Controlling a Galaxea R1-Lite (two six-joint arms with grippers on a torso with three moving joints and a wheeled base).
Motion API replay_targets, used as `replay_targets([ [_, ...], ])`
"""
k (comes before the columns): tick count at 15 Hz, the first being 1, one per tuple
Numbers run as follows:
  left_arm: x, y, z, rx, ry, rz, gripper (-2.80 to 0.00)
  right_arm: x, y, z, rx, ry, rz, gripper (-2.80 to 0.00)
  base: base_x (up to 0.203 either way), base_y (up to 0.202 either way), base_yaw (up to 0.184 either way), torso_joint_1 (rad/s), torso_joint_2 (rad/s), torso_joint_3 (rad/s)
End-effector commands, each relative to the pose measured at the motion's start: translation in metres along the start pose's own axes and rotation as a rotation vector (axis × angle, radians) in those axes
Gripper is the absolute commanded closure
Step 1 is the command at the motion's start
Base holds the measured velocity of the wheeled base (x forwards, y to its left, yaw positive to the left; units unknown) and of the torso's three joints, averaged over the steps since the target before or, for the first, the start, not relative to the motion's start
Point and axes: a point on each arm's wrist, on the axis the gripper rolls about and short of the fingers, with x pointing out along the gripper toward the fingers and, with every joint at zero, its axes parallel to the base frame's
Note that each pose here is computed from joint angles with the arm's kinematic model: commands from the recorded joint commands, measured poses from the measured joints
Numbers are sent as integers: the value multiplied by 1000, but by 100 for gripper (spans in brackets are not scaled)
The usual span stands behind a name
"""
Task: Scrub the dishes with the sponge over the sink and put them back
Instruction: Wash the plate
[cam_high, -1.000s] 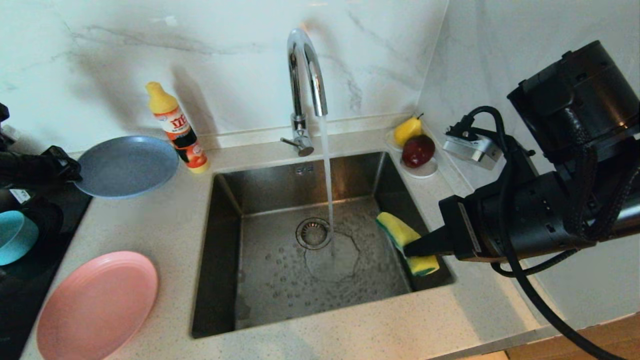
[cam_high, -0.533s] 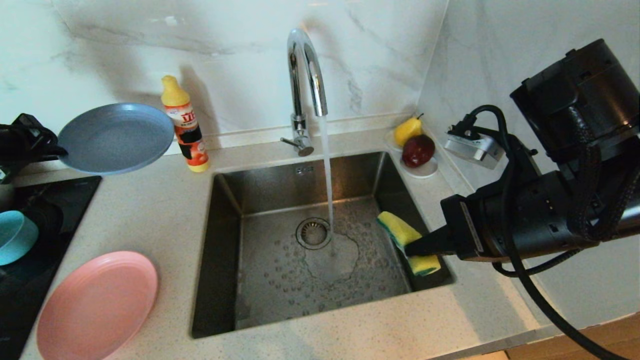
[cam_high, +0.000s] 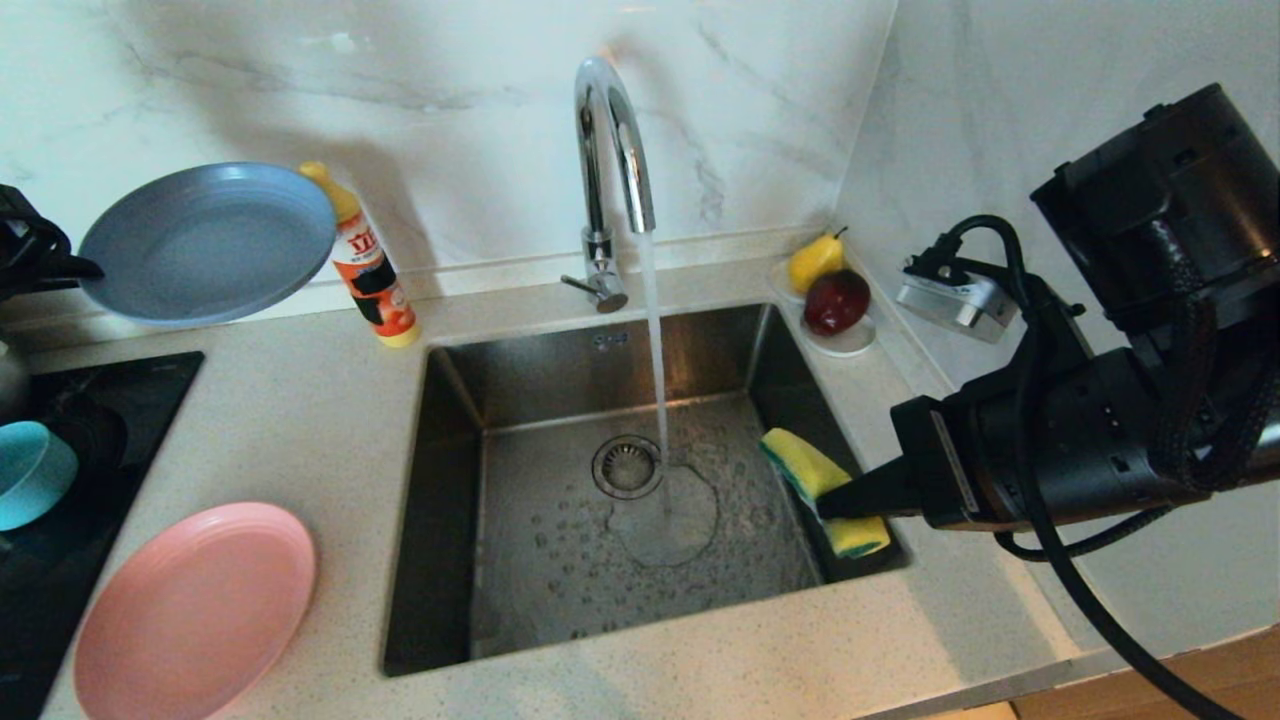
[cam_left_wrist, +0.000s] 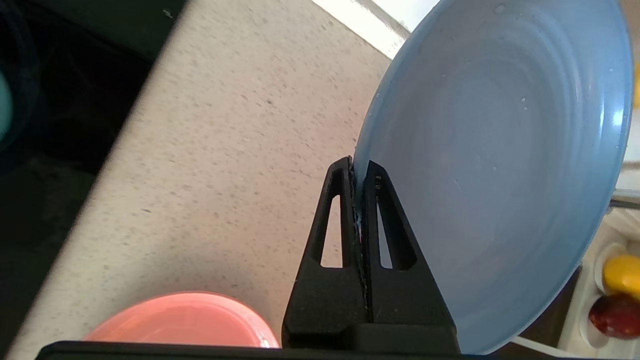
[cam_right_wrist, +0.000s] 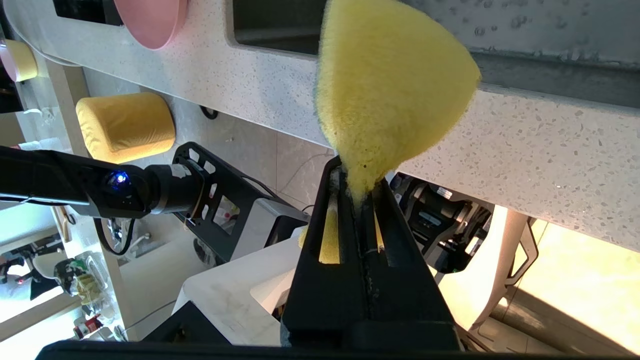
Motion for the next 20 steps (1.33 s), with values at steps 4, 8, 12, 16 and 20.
replay_targets([
  [4,-20,-8,2,7,-32,-13,0,1,0,0,1,5,0,0,0,0,0,0,0,0],
  [8,-51,-13,-5,15,-61,-9,0,0,0,0,2,4,0,0,0,0,0,0,0,0],
  [12,-82,-16,-33,29,-36,-4,0,-3,0,-1,2,-1,2,0,0,0,0,0,0,0],
  [16,-102,-19,-78,98,51,-29,0,-2,0,-1,0,-1,1,0,0,0,0,0,0,0],
  [20,-100,-30,-123,256,201,-126,0,-1,0,-1,3,2,-1,0,0,0,0,0,0,0],
])
